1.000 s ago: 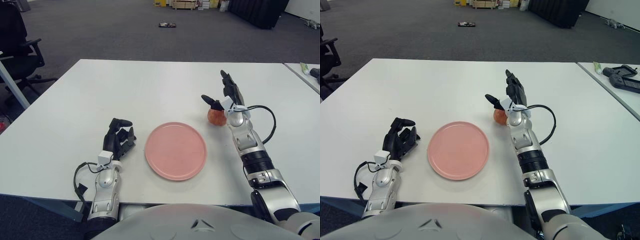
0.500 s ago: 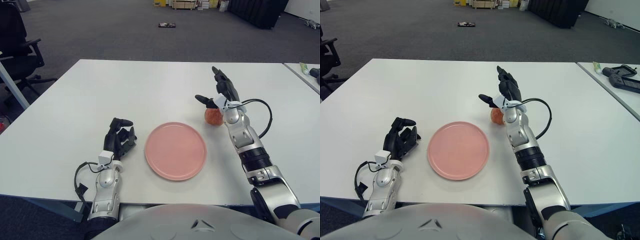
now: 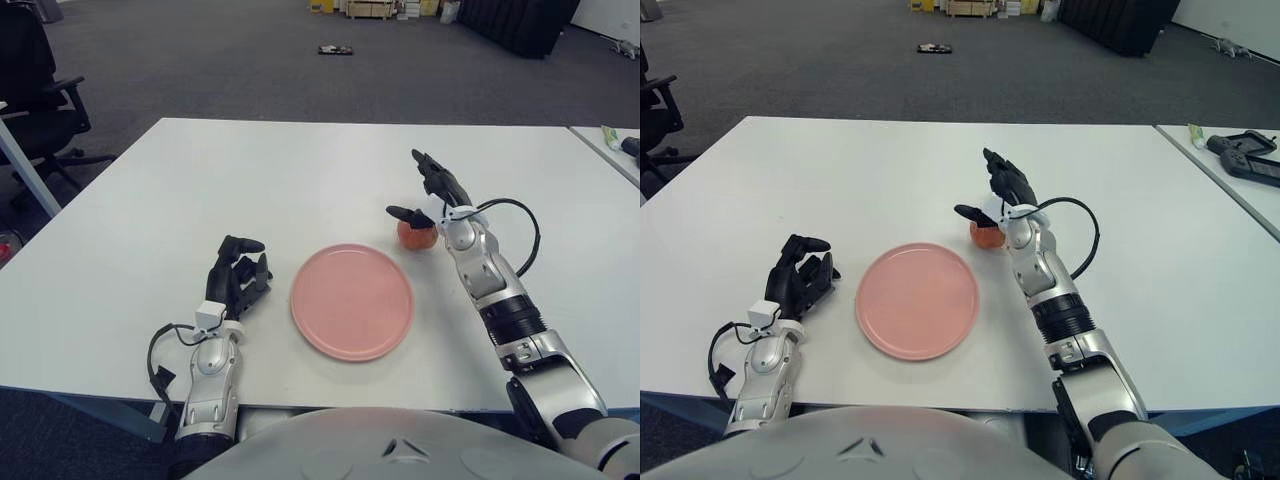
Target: Put the apple into the plate.
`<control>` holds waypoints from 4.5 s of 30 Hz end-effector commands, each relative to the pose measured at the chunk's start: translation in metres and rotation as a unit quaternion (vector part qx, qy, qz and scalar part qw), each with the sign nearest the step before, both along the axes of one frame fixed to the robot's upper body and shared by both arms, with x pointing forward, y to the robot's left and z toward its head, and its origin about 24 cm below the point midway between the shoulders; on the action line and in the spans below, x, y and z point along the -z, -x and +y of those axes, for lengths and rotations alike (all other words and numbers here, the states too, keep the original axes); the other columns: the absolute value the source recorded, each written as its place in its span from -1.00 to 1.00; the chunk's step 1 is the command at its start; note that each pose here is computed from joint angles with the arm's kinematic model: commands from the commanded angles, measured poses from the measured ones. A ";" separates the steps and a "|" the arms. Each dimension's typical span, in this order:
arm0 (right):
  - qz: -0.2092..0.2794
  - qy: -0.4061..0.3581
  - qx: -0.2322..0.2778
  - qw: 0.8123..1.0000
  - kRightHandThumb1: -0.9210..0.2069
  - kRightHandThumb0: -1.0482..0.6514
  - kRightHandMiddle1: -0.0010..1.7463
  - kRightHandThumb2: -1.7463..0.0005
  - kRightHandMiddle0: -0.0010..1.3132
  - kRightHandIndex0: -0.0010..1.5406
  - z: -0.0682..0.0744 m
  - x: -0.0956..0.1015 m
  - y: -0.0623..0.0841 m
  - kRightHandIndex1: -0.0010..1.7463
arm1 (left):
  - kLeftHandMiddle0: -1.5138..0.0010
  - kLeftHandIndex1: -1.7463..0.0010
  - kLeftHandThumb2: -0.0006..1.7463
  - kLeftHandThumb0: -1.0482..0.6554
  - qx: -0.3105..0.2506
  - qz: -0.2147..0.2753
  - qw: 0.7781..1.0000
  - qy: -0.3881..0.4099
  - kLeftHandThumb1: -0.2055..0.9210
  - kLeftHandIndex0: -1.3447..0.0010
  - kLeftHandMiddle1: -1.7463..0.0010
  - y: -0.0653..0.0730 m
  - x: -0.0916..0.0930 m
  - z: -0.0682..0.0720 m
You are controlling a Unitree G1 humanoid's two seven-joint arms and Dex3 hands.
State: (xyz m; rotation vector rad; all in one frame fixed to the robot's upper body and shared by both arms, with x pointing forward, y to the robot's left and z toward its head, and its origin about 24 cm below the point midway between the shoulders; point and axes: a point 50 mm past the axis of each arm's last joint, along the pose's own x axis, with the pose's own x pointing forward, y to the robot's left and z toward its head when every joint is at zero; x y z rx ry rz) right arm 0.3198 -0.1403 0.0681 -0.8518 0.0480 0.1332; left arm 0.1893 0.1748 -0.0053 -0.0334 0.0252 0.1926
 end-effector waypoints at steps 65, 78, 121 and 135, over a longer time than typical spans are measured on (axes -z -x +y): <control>0.030 0.002 0.108 0.994 -0.26 -0.44 -0.20 -0.01 -1.00 -0.99 -0.018 0.050 -0.013 -0.59 | 0.22 -1.00 -0.05 -0.21 -0.001 -0.013 1.000 -0.004 0.61 0.52 -1.00 0.002 -0.009 0.005; -0.021 -0.010 0.090 0.996 -0.14 -0.28 0.17 -0.14 -1.00 -1.00 -0.011 0.036 -0.021 0.03 | 0.21 -1.00 -0.06 -0.21 0.001 -0.011 1.000 -0.001 0.62 0.52 -1.00 0.003 -0.008 0.004; -0.133 -0.020 0.097 0.986 0.46 0.23 1.00 -0.79 -0.19 0.05 -0.010 0.022 -0.026 0.94 | 0.22 -1.00 0.23 0.22 -0.009 -0.014 1.000 -0.002 0.19 0.50 -0.73 0.003 -0.010 0.005; -0.120 -0.039 0.078 0.989 0.29 0.22 1.00 -0.66 -0.29 -0.05 -0.010 0.020 -0.026 0.93 | 0.23 -1.00 0.28 0.22 -0.009 -0.018 1.000 -0.004 0.16 0.51 -0.79 0.003 -0.010 0.005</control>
